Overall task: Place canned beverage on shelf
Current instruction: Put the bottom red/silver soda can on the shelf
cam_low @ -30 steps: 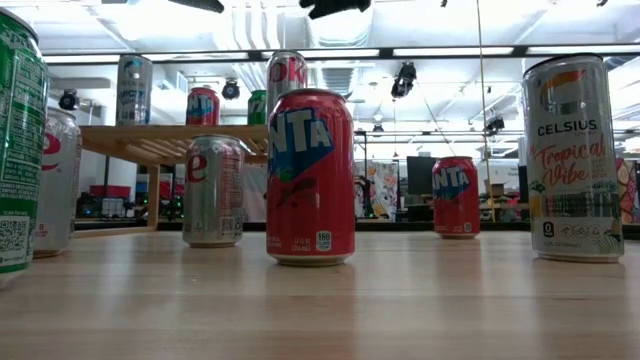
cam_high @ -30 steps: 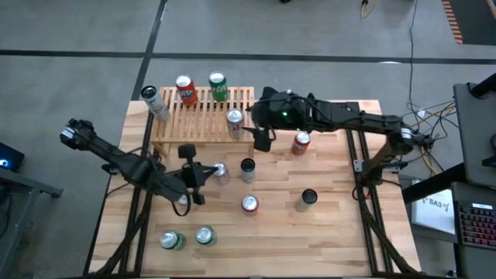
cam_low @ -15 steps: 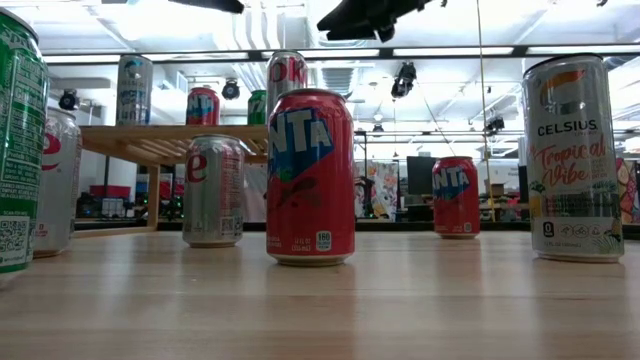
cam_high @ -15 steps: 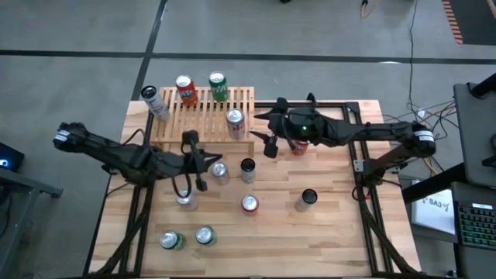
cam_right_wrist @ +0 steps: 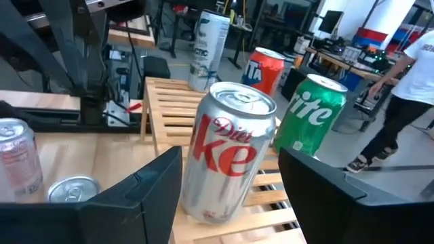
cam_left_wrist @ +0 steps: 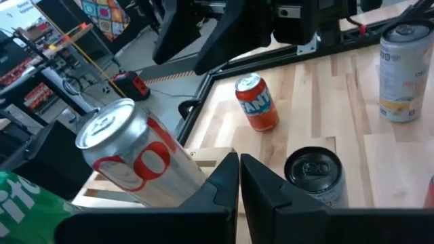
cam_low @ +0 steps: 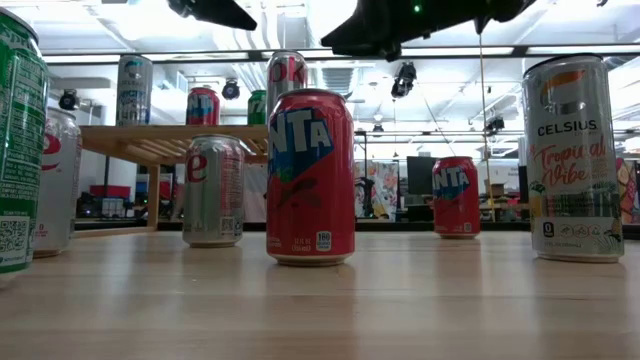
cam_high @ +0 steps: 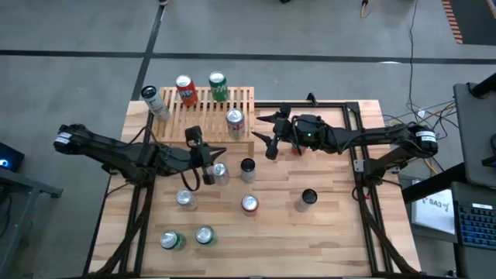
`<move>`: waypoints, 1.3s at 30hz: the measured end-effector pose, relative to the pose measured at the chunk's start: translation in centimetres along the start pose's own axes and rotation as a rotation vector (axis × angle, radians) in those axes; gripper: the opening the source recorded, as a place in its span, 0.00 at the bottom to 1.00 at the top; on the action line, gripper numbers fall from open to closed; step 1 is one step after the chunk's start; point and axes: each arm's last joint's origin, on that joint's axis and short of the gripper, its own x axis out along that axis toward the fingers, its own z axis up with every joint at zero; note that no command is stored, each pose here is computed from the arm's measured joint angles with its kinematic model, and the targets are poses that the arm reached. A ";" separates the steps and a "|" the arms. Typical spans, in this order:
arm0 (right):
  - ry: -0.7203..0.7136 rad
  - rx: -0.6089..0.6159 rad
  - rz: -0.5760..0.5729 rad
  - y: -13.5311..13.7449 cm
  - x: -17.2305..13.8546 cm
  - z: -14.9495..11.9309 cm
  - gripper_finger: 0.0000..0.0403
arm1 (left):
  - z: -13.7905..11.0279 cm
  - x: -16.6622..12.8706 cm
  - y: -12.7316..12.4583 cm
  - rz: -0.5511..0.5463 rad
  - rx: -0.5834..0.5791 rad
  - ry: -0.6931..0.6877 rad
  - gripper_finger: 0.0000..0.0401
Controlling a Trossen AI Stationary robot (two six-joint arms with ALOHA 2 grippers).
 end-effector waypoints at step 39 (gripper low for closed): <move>0.041 -0.008 -0.124 -0.2 0.9 -0.3 0.45 | -1.5 3.8 -1.0 0.111 0.099 0.128 0.00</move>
